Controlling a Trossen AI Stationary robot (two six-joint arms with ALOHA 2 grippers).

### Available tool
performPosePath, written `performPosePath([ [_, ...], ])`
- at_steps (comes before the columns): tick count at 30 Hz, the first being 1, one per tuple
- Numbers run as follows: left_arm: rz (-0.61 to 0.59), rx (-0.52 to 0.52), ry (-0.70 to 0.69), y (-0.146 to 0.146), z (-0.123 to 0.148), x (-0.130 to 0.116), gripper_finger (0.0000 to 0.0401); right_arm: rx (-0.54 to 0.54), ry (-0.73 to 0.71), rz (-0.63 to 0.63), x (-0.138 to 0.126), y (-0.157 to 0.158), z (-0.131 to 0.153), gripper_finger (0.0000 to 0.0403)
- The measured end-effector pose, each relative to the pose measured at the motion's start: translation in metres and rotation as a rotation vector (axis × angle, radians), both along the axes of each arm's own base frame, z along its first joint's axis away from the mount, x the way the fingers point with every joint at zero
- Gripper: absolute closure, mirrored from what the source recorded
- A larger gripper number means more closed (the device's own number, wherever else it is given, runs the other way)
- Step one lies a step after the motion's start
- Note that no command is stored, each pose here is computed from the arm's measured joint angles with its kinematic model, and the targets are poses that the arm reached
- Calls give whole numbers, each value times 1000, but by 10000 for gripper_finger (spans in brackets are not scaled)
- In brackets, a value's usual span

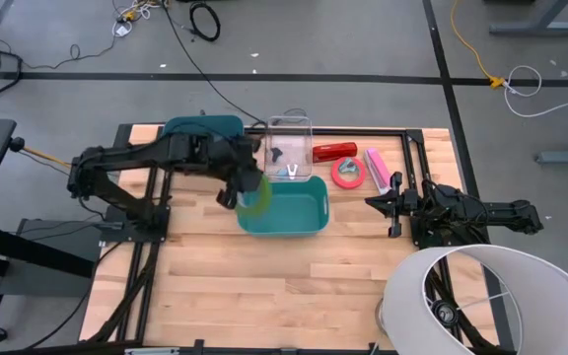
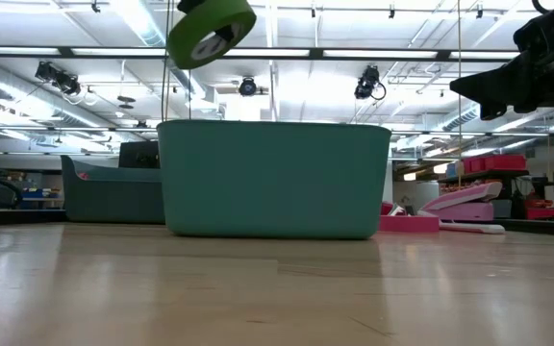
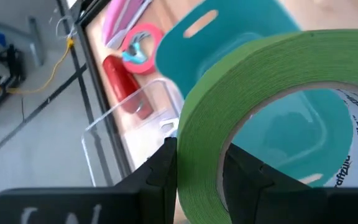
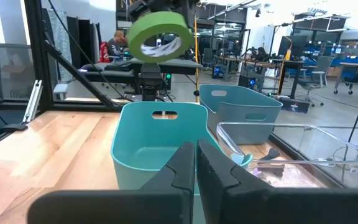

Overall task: Pick and place Stapler, Stapler remover, tape
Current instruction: Put the green tape into the blue bin

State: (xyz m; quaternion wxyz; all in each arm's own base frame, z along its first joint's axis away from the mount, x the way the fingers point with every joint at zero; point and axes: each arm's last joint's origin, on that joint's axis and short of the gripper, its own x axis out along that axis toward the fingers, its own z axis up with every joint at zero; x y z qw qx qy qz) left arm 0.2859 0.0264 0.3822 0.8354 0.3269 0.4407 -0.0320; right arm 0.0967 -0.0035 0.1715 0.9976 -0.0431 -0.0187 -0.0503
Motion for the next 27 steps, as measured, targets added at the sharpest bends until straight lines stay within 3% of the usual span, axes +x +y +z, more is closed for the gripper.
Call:
performPosePath([
  [10,174,-38,-16,37,0,-6,297,0,0,0,0,0,0,385],
  [20,578,-146,-39,105,-3,-35,296,0,0,0,0,0,0,385],
  [27,884,-207,-78,135,-5,-57,296,0,0,0,0,0,0,385],
])
